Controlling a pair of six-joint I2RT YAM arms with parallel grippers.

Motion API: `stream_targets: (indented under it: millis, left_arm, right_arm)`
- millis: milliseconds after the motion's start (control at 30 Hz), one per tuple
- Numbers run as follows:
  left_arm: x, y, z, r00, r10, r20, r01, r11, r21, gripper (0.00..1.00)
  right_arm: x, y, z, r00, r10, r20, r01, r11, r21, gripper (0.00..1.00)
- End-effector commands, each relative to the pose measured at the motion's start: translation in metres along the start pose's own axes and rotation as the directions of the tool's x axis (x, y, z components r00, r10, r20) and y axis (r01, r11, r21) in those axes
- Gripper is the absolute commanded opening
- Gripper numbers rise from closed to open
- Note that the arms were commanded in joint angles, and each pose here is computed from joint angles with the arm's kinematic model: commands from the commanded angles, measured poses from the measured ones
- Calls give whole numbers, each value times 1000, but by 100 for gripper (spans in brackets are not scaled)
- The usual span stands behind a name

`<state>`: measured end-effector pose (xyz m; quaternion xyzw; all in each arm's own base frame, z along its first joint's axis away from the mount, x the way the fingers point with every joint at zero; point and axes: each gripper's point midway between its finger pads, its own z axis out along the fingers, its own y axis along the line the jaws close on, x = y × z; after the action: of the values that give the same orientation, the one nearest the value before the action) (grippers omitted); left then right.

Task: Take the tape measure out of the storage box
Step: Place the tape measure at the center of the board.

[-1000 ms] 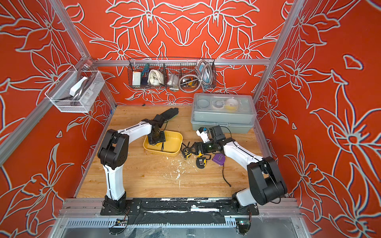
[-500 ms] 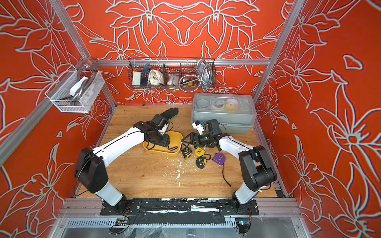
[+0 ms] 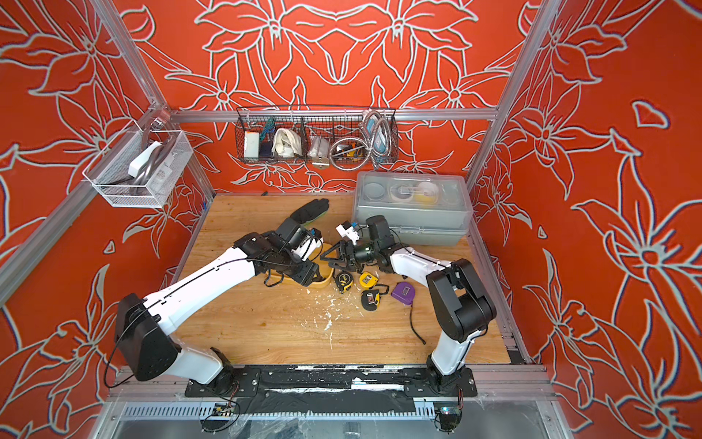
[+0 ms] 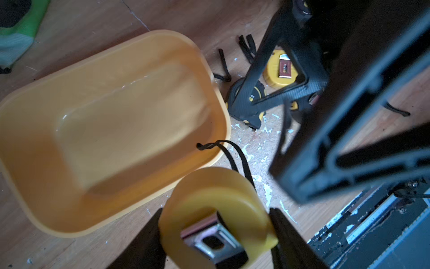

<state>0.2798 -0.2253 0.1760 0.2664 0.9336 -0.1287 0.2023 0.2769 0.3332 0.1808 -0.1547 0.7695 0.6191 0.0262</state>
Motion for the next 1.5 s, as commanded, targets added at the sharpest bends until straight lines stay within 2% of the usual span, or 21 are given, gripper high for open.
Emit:
stream_targets:
  millis: [0,200,567,667,833,900,967,1067,1133,1233,1333,1467]
  left_arm:
    - [-5,-13,-5,999,42,20,-43,998,48,47]
    - [-12,-21,-8,997,57,49,-60,996,63,47]
    - [-14,-29,0,997,67,33,-69,996,64,47]
    - [-16,-28,1,997,65,37,-67,996,58,47]
    - [-21,-22,3,997,54,52,-55,998,17,49]
    - [-22,-20,4,997,50,56,-51,999,6,51]
    - [-23,-20,3,997,46,59,-47,999,5,60]
    - [-26,-18,-5,996,24,88,-24,1000,-7,84]
    - [-32,-14,-19,989,-2,149,5,1000,-24,98]
    - [-46,1,-52,956,-73,284,86,996,-31,100]
    - [-52,33,-83,896,-189,402,226,973,-46,100]
    - [-31,102,-102,796,-383,470,488,864,-122,100]
  right_arm:
    - [9,15,4,999,-16,-52,14,999,-40,78]
    - [20,18,9,997,-5,-80,0,998,-60,69]
    - [32,33,19,993,-9,-119,-6,992,-124,52]
    - [34,36,20,993,-16,-120,0,991,-135,43]
    - [38,35,20,992,-4,-130,-13,991,-134,19]
    - [38,33,20,992,3,-126,-20,992,-128,17]
    - [36,33,20,994,-6,-112,-8,992,-126,17]
    - [27,36,14,998,-25,-63,18,994,-111,16]
    - [18,37,5,999,-38,-18,36,994,-99,15]
    - [4,35,-18,998,-37,56,42,996,-81,14]
    - [1,24,-48,993,-8,120,14,999,-45,15]
    - [30,-10,-77,983,96,157,-104,993,47,14]
